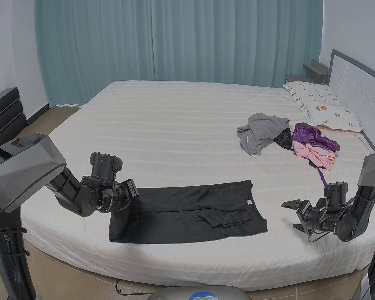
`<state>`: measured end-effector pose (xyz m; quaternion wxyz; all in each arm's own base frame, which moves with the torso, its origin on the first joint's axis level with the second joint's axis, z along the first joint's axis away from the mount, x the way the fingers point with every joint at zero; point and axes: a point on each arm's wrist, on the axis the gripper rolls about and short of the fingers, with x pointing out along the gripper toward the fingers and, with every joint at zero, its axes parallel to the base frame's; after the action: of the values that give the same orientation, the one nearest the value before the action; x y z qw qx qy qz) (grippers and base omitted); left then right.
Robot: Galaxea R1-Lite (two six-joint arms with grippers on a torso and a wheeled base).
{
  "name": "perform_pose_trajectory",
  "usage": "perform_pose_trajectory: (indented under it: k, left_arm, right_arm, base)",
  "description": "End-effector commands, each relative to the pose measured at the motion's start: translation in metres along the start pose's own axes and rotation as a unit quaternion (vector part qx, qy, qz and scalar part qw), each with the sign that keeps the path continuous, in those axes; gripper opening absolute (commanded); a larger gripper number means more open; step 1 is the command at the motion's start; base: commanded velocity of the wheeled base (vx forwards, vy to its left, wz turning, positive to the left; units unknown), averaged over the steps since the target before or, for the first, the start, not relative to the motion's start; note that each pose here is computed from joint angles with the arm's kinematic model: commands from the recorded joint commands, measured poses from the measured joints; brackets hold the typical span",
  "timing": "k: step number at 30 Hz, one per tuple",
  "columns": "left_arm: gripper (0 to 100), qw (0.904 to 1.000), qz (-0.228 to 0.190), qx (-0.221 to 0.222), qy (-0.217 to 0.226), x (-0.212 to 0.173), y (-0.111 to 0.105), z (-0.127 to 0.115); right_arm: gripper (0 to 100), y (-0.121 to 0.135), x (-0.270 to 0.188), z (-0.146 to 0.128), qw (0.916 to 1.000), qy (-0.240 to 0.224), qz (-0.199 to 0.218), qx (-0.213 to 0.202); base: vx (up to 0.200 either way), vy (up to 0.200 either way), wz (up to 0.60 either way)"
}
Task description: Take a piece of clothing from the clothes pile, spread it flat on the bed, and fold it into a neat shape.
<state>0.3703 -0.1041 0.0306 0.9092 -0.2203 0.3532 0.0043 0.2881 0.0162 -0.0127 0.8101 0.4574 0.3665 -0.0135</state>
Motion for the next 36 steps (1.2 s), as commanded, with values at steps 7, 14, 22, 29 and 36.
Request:
perform_pose_trajectory:
  k: [7, 14, 22, 29, 36]
  left_arm:
    - [0, 0.9995, -0.020, 0.022, 0.013, -0.001, -0.044, 0.008]
    - [0, 0.9977, -0.041, 0.040, 0.036, 0.001, -0.085, -0.001]
    - [0, 0.9965, -0.047, 0.047, 0.051, 0.013, -0.111, -0.015]
    - [0, 0.9972, -0.045, 0.028, 0.053, 0.022, -0.126, -0.022]
    - [0, 0.9971, -0.054, 0.016, 0.052, 0.024, -0.141, -0.030]
  right_arm:
    - [100, -0.001, 0.001, -0.002, 1.0000, 0.004, -0.002, -0.001]
    - [100, 0.000, 0.002, -0.002, 1.0000, 0.004, -0.001, -0.002]
    - [100, -0.001, 0.002, -0.002, 1.0000, 0.005, -0.002, -0.002]
    - [100, -0.002, 0.002, -0.004, 1.0000, 0.008, -0.005, -0.003]
    - [100, -0.002, 0.003, -0.004, 0.9999, 0.008, -0.005, -0.004]
  base:
    - [0.000, -0.200, 0.00]
    - [0.000, -0.200, 0.00]
    - [0.000, -0.200, 0.00]
    - [0.000, 0.000, 0.00]
    - [0.000, 0.000, 0.00]
